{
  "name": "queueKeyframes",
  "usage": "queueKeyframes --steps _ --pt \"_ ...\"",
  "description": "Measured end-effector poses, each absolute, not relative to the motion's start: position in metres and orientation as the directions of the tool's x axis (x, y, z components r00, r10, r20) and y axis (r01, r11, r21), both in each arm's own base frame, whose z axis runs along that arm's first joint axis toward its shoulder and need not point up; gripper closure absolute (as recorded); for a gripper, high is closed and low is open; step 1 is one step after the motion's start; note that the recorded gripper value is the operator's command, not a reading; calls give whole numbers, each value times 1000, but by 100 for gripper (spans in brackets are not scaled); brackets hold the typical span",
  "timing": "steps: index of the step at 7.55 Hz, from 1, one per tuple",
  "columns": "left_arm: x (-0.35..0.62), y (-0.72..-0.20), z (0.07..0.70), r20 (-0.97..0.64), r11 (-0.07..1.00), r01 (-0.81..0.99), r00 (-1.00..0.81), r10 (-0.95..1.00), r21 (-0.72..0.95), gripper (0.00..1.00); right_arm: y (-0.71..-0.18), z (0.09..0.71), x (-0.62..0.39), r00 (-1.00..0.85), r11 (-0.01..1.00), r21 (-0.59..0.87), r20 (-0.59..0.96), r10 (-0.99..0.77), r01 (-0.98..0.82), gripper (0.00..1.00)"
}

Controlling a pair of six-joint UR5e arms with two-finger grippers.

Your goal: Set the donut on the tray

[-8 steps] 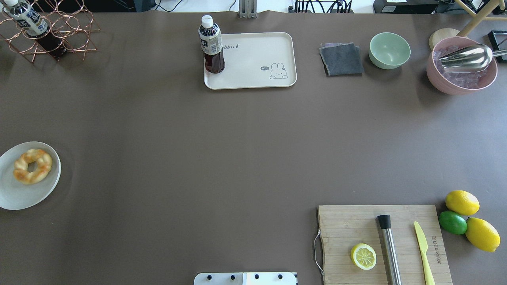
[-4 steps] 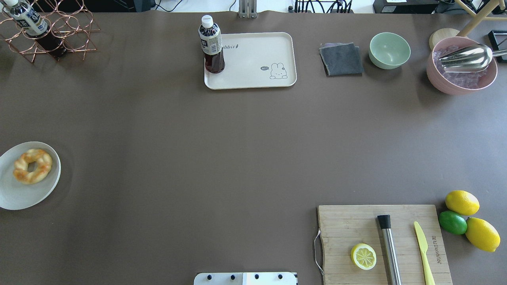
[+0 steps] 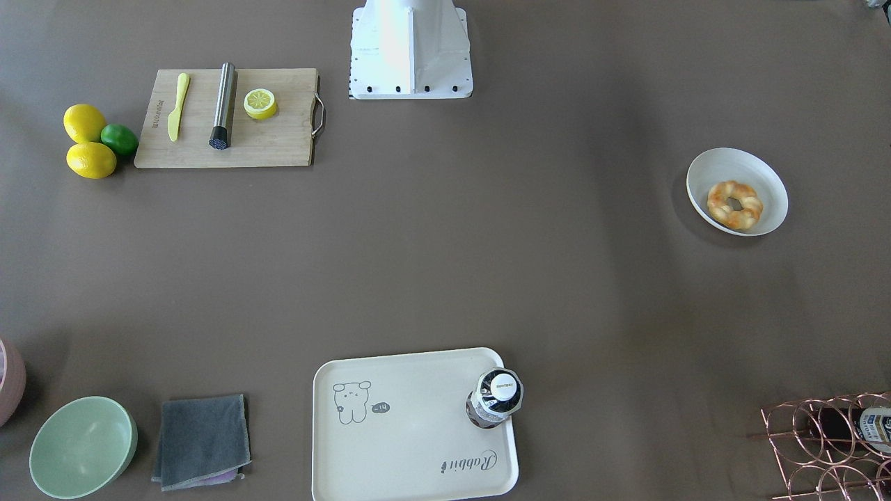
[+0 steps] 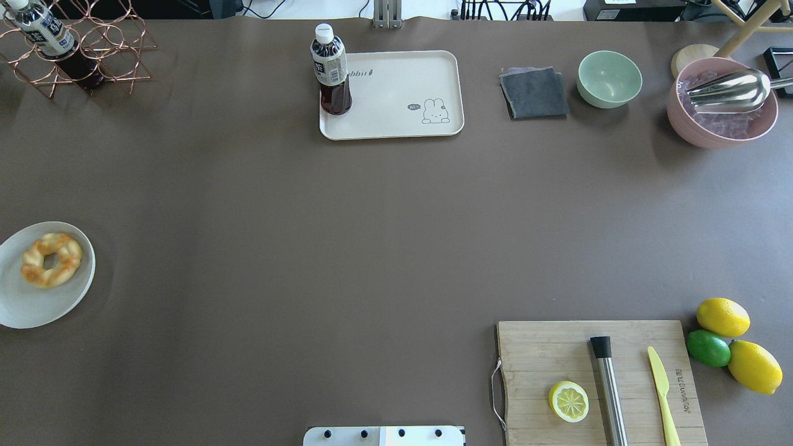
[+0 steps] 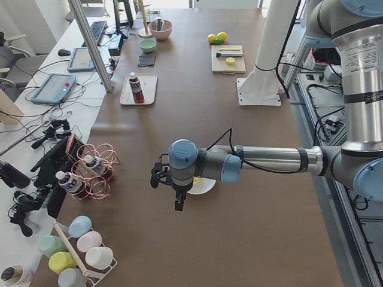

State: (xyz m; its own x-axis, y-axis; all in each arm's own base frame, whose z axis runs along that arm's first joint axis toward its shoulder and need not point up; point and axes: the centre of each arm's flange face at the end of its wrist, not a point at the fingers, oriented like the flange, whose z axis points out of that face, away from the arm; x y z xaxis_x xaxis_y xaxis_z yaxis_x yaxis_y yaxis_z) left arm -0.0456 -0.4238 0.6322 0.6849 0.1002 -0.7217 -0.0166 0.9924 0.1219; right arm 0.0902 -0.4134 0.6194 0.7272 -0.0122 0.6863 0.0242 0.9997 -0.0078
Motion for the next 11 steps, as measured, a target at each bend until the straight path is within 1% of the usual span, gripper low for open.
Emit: queueKeyframes --steps 6,8,11 --pt "-37 -425 635 -718 992 -37 687 112 120 2 -415 618 86 728 999 15 685 -34 32 0" --pt "-21 -428 640 -719 990 -70 682 135 119 2 -420 619 80 727 999 13 685 -41 44 0" --pt "24 -431 649 -733 990 -72 666 136 119 2 -424 622 77 724 999 9 688 -44 51 0"
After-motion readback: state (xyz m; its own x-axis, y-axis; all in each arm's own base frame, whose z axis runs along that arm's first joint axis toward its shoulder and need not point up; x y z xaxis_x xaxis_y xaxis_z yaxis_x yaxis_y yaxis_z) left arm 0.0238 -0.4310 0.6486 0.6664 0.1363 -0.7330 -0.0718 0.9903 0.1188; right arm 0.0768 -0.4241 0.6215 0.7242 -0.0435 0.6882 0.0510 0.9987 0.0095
